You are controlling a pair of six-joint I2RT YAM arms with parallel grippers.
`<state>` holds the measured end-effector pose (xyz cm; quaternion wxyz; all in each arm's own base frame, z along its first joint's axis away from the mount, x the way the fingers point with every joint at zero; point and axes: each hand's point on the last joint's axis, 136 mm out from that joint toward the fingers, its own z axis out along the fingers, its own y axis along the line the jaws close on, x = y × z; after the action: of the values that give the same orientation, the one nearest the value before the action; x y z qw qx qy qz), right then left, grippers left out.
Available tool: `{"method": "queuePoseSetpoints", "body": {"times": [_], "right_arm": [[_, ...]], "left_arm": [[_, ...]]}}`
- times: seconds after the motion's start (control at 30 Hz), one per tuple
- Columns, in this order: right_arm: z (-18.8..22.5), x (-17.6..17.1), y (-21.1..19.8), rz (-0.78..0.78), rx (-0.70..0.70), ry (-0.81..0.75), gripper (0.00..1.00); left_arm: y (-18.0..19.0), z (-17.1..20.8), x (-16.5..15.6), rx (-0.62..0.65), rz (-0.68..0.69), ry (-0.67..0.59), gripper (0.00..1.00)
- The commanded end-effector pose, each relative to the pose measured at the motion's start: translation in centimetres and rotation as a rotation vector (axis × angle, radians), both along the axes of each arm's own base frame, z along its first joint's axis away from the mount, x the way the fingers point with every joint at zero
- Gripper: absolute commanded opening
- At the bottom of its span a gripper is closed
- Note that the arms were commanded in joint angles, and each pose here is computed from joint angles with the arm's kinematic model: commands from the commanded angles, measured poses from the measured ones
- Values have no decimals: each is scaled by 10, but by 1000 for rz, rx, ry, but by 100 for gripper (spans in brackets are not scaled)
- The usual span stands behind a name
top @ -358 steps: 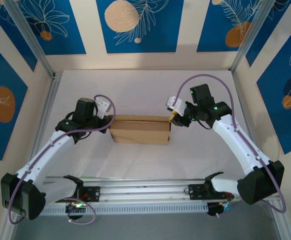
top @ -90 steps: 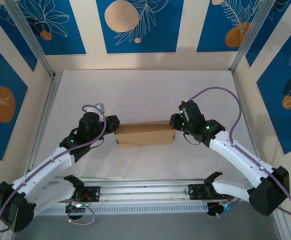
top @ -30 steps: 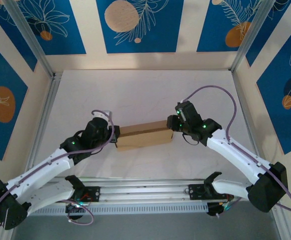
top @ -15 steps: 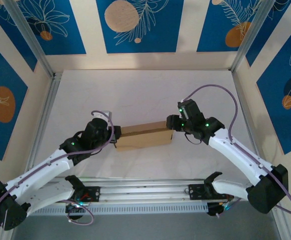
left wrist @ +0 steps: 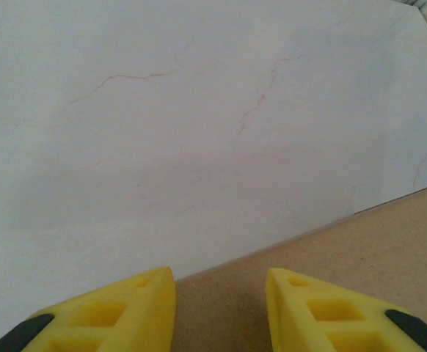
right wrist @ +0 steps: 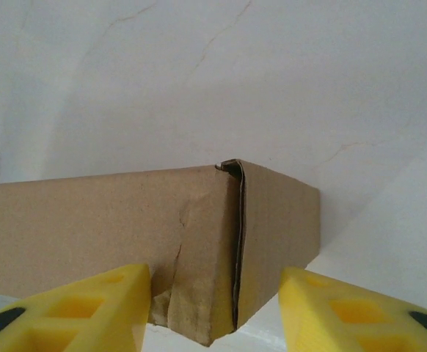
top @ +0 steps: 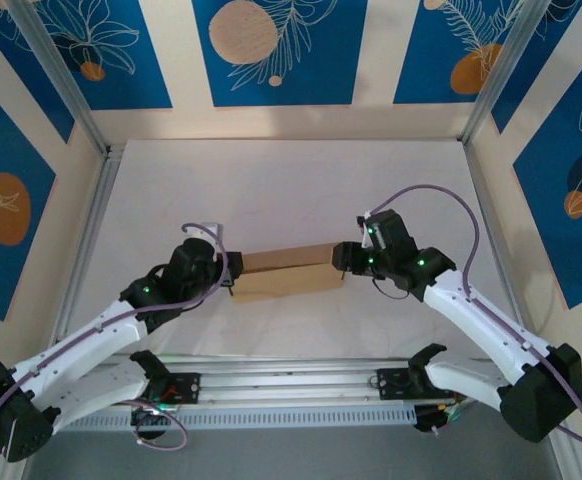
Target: Fold the paper box
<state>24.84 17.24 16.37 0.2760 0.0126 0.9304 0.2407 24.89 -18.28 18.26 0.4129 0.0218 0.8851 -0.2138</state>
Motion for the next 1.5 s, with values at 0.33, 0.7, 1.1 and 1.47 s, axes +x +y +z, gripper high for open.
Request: {"method": "queuePoseSetpoints", "body": {"times": [0.33,0.7,1.1,1.47], "right_arm": [[-64,-36,-29,-102,-131,242,46],[-65,-32,-18,-128,-40,275,46],[-51,-29,-19,-227,66,195,46],[-51,-28,-16,-217,56,184,46]], "left_arm": [[27,-89,-51,28,36,270,37],[35,-101,-51,50,39,223,47],[23,-18,-20,57,0,4,73],[21,-7,-44,-63,-50,39,77]]}}
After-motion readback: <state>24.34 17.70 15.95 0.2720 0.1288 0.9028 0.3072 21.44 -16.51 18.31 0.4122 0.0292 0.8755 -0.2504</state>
